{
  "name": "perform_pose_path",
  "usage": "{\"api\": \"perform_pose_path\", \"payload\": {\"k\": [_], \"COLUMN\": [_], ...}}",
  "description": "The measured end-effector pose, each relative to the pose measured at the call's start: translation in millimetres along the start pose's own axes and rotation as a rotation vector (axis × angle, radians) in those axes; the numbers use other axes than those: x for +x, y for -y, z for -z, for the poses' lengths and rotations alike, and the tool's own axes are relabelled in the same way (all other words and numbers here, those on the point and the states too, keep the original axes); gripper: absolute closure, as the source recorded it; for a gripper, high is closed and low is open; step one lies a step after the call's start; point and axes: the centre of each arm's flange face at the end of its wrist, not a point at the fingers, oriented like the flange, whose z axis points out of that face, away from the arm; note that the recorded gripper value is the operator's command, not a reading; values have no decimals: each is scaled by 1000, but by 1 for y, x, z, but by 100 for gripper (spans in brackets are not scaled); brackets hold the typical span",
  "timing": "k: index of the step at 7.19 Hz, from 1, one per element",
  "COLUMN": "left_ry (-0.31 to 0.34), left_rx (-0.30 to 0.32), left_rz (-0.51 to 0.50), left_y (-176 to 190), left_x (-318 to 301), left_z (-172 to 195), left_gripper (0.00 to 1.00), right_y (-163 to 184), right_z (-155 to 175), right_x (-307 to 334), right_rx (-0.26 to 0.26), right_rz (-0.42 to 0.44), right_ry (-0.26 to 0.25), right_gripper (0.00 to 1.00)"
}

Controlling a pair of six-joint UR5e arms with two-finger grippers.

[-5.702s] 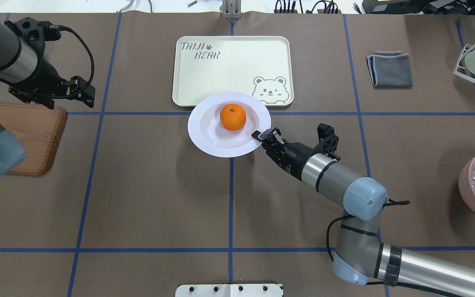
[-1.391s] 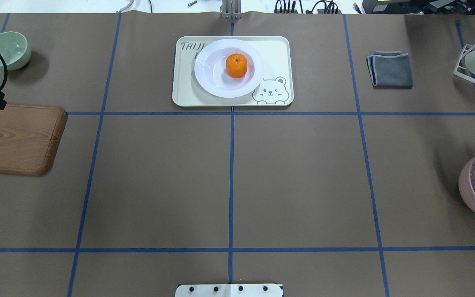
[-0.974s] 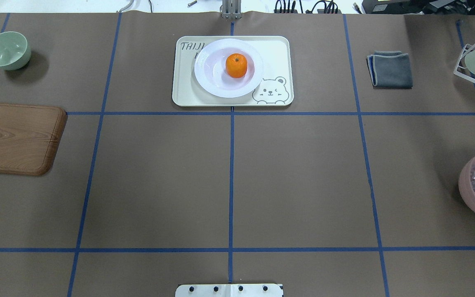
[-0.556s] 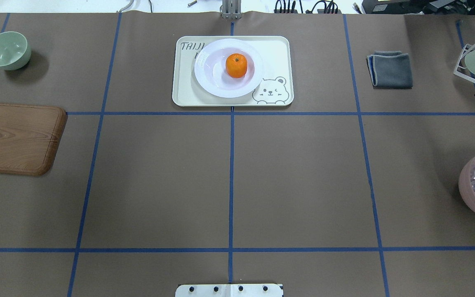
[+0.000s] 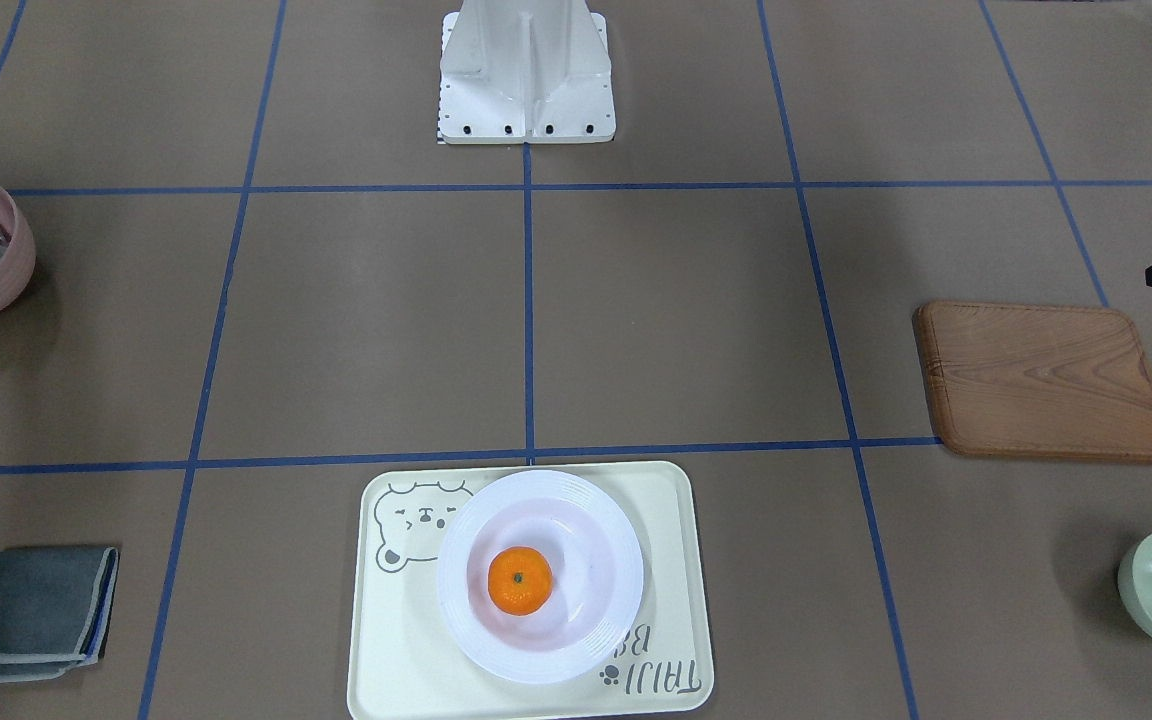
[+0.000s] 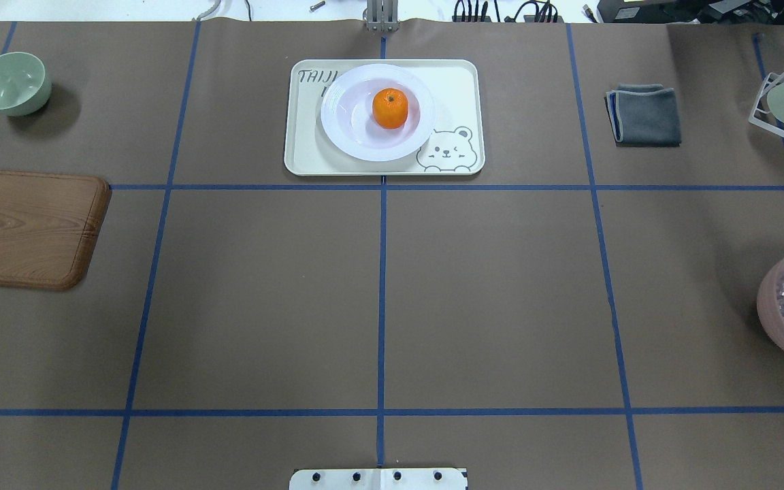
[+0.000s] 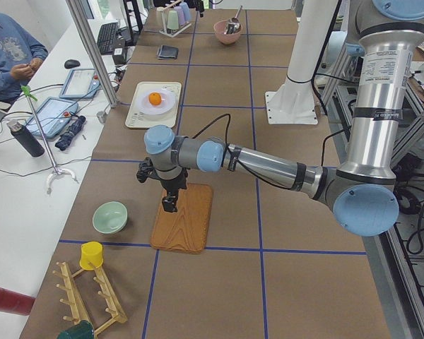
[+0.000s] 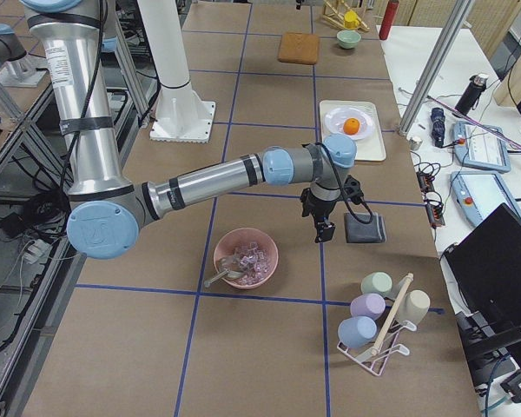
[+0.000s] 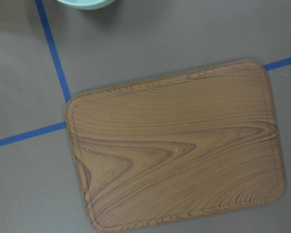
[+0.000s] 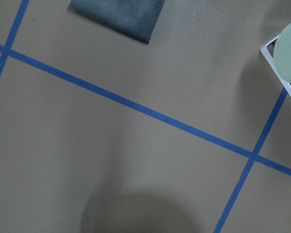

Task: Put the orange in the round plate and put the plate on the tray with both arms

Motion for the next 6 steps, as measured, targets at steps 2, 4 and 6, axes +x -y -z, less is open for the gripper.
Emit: {"api": "perform_pose_path", "payload": {"k": [2, 4, 6], "left_ry": [-20, -22, -22], "left_rx": [3, 17, 45], "left_rz": [13, 12, 6], "left_y": [-4, -3, -8], "left_x": [-4, -2, 3], "left_z": [2, 8, 23], "left_gripper": [2, 2, 2], "right_y": [-1, 0, 1], "right_z": [1, 1, 3], "right_x": [5, 4, 0], "right_rx": [-12, -8, 10], "right_rz": [9, 0, -6], "right_ry": [1, 34, 92], "right_gripper": [0, 0, 0]}}
